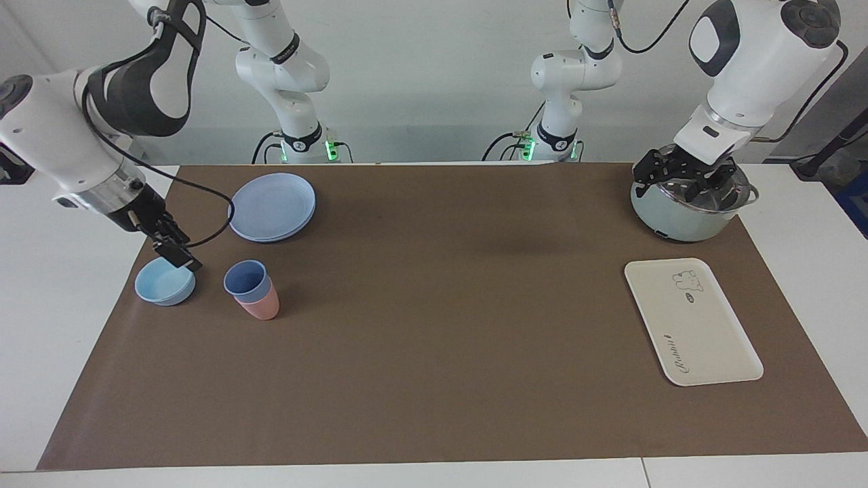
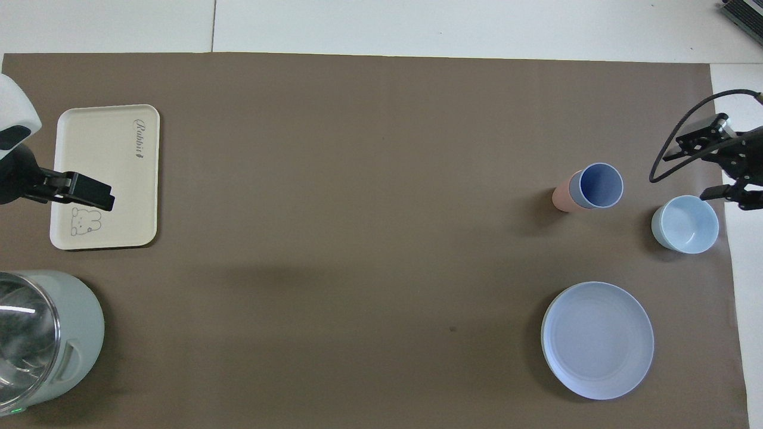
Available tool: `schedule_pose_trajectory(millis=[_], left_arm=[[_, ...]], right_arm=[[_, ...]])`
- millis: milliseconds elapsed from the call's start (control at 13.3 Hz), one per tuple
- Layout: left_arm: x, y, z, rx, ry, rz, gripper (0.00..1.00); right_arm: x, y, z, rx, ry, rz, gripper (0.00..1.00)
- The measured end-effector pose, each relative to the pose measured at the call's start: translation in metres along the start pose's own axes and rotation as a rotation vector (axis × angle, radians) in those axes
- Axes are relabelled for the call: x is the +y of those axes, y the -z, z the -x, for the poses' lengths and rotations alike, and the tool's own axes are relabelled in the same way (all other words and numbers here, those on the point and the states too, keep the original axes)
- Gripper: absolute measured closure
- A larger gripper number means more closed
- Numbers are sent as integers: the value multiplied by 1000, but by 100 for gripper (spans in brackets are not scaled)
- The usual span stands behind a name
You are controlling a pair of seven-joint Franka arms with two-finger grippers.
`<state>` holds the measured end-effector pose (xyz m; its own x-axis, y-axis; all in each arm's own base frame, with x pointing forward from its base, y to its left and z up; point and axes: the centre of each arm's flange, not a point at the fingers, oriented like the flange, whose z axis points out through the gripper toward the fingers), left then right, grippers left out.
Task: Place cup on tray
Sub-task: 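Move the right gripper over the blue cup and grasp its rim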
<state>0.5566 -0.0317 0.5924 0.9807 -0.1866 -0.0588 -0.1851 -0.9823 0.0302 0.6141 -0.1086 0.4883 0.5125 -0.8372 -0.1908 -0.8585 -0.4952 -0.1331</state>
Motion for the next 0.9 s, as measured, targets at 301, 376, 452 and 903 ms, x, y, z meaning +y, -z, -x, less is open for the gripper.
schedule_pose_trajectory(millis=[301, 376, 452, 903], left_arm=[[0, 0, 0, 0, 0, 0, 0], [0, 0, 0, 0, 0, 0, 0], [0, 0, 0, 0, 0, 0, 0], [0, 0, 0, 0, 0, 0, 0]], right_arm=[[1, -54, -30, -95, -133, 1, 14], [2, -67, -38, -116, -154, -5, 13], [3, -83, -45, -132, -168, 1, 13], [0, -168, -76, -256, -248, 11, 13]])
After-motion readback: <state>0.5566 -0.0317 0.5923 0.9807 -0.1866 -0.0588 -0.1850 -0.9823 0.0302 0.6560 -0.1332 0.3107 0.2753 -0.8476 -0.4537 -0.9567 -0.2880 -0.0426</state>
